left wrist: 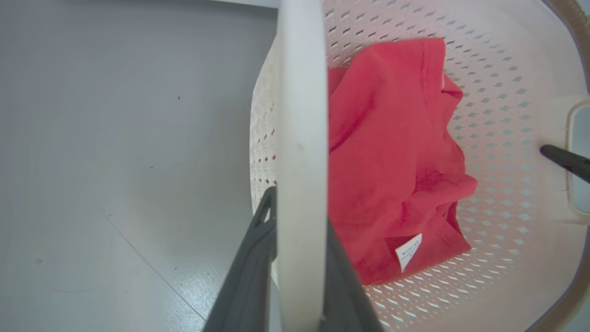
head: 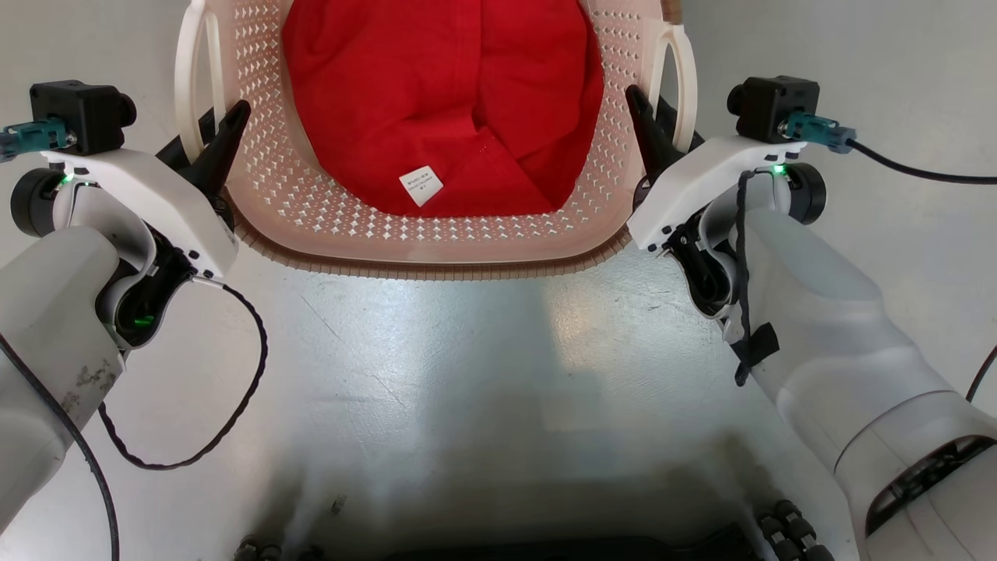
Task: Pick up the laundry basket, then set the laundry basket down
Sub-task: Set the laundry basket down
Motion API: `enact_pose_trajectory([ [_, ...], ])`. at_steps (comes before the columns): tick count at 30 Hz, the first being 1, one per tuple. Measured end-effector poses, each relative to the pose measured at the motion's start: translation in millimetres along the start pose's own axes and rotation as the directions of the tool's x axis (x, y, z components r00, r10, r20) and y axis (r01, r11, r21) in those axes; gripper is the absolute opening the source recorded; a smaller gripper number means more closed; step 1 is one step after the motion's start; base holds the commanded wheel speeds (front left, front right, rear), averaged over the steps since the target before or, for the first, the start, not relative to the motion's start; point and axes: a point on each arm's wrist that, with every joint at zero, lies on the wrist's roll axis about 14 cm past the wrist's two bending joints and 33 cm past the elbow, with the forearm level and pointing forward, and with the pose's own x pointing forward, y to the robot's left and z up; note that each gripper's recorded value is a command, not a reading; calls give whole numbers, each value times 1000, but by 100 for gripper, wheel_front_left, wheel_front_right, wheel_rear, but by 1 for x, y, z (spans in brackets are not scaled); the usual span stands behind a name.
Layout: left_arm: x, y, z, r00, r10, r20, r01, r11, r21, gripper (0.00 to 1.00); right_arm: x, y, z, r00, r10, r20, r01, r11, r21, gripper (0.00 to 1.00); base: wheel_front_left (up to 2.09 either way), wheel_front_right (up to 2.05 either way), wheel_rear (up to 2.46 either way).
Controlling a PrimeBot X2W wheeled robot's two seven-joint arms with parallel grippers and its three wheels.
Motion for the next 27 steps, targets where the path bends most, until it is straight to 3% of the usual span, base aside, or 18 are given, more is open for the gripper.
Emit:
enact_pose_trajectory([
  [8, 1, 4, -4, 1000, 6, -11, -6, 1000, -2, 0, 4, -2, 2, 1000, 2, 14, -2, 1000, 8, 0, 0, 0, 0],
  [10, 2, 4, -5, 1000, 5, -13, -5, 1000, -1, 0, 4, -2, 3, 1000, 3, 16, -3, 1000, 7, 8, 0, 0, 0],
  [11, 2, 4, -5, 1000, 5, -14, -5, 1000, -1, 0, 4, -2, 3, 1000, 2, 17, -2, 1000, 8, 19, 0, 0, 0],
  [13, 2, 4, -5, 1000, 3, -11, -3, 1000, -7, 100, 4, -3, 3, 1000, 6, 19, -6, 1000, 1, 54, 0, 0, 0],
  [14, 3, 2, -3, 1000, -8, -10, 8, 1000, -5, 100, 4, -8, 2, 1000, -4, 14, 4, 1000, -3, 100, 0, 0, 0],
  [27, 0, -4, 0, 1000, -22, -7, 22, 1000, 6, 100, 0, -15, 9, 999, -23, 25, 24, 1000, -14, 100, 0, 0, 0],
])
